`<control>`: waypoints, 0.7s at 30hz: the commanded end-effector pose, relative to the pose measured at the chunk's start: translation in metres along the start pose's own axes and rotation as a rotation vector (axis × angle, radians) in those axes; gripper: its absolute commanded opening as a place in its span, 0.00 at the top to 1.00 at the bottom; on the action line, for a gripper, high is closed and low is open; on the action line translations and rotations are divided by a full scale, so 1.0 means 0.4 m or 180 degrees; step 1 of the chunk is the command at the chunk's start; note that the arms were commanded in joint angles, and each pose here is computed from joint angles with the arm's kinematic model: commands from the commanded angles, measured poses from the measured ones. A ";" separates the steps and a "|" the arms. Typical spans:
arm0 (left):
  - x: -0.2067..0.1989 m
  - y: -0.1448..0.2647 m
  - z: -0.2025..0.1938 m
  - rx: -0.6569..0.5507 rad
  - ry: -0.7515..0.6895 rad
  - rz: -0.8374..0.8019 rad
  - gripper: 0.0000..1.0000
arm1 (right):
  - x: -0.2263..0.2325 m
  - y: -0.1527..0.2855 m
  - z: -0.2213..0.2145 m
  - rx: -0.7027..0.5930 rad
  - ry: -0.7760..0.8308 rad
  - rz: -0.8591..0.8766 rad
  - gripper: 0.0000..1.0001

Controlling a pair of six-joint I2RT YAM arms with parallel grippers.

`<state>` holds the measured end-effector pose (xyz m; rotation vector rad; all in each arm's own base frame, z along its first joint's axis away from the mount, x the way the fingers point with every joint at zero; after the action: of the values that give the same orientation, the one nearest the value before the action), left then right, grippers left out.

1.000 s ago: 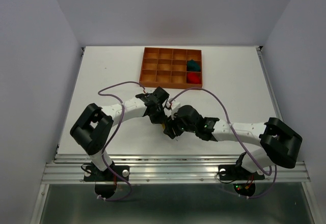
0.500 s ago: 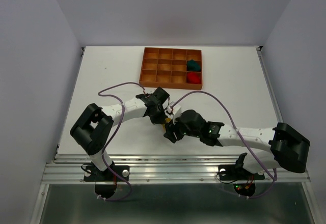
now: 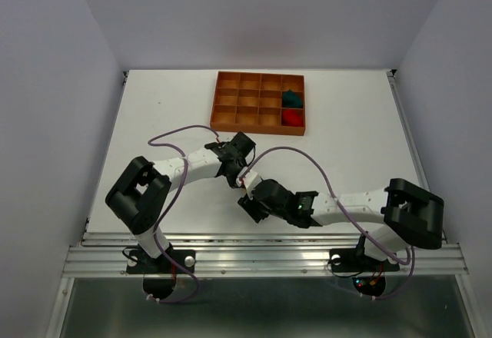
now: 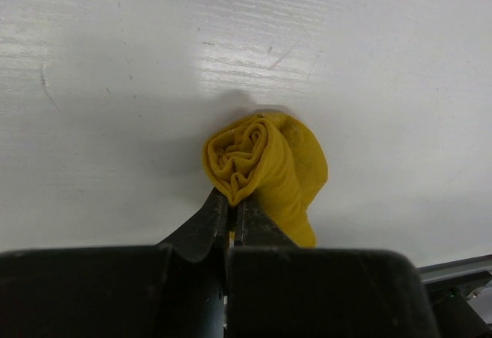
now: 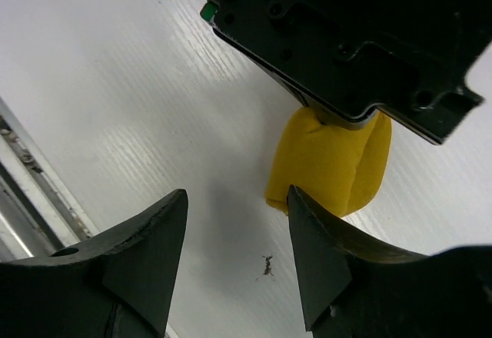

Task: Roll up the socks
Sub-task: Roll the sock at the center of the board.

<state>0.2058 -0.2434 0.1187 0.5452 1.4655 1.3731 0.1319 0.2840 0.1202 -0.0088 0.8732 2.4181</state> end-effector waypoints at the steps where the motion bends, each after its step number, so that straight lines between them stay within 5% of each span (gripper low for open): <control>1: 0.053 -0.007 -0.033 0.0177 -0.0069 0.0287 1.00 | -0.011 -0.016 0.041 -0.0031 0.0175 -0.0376 0.39; 21: 0.058 -0.004 -0.036 0.0204 -0.0069 0.0304 1.00 | -0.002 -0.048 0.025 0.0373 0.0520 -0.0749 0.41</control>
<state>0.2038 -0.2442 0.1181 0.5473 1.4921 1.3463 0.1418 0.2942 0.1130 -0.2140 1.0223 2.1874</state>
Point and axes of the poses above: each gripper's point midway between its finger pads, its own y axis back along the fingers, its own x axis along the line the jaws close on, z = x × y, the point moved 9 cm from there along y, back along the fingers, and after that the axes turned 11 degrees about y, right-handed, at the moved point
